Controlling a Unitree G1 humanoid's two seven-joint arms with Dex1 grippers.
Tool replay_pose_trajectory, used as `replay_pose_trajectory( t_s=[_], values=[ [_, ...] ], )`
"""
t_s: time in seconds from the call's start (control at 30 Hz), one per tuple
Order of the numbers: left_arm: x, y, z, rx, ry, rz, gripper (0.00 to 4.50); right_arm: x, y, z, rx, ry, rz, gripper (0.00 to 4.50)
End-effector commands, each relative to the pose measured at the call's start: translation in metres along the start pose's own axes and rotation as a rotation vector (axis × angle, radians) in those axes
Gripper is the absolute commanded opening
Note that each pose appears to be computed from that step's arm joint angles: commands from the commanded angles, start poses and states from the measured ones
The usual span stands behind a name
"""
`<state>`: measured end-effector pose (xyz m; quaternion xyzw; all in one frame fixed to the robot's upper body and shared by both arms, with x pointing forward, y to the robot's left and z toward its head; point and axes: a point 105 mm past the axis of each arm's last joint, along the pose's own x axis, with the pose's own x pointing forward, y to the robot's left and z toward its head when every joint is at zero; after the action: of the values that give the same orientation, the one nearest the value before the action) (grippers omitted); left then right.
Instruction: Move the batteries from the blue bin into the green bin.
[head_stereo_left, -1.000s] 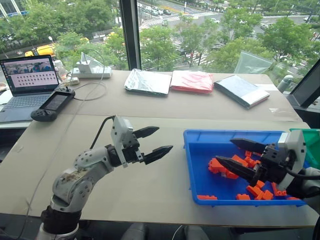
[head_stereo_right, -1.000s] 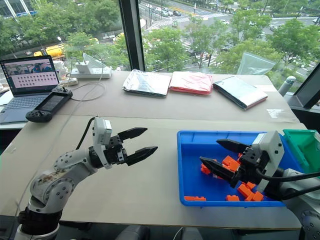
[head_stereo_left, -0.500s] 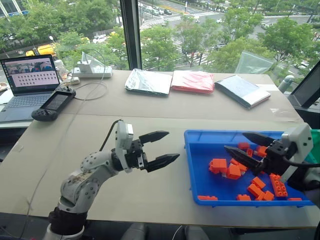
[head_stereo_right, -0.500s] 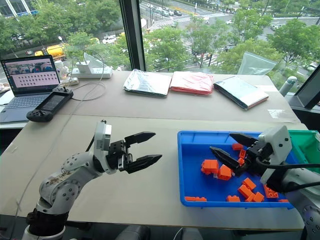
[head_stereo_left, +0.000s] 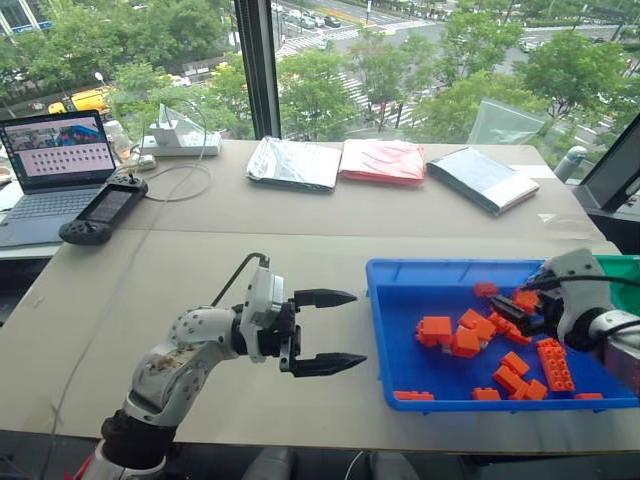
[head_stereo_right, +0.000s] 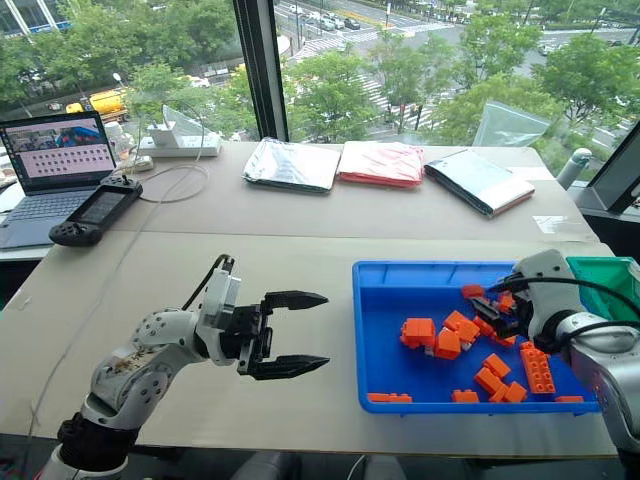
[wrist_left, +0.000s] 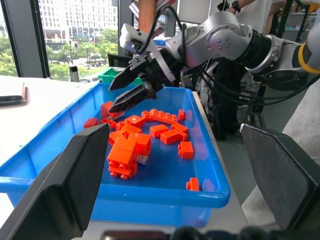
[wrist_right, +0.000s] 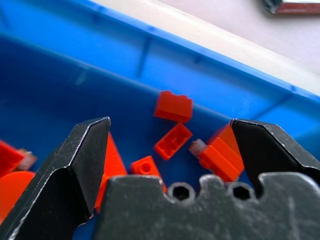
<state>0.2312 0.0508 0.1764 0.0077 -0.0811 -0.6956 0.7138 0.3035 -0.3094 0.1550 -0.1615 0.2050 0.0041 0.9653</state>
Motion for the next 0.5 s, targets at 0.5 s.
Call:
replay_pose_trajectory(
  t_s=[0.5],
  values=[
    [-0.001, -0.003, -0.003, 0.019, -0.012, 0.002, 4.50, 0.029, -0.031, -0.025, 0.257, 0.091, -0.327, 4.48]
  ],
)
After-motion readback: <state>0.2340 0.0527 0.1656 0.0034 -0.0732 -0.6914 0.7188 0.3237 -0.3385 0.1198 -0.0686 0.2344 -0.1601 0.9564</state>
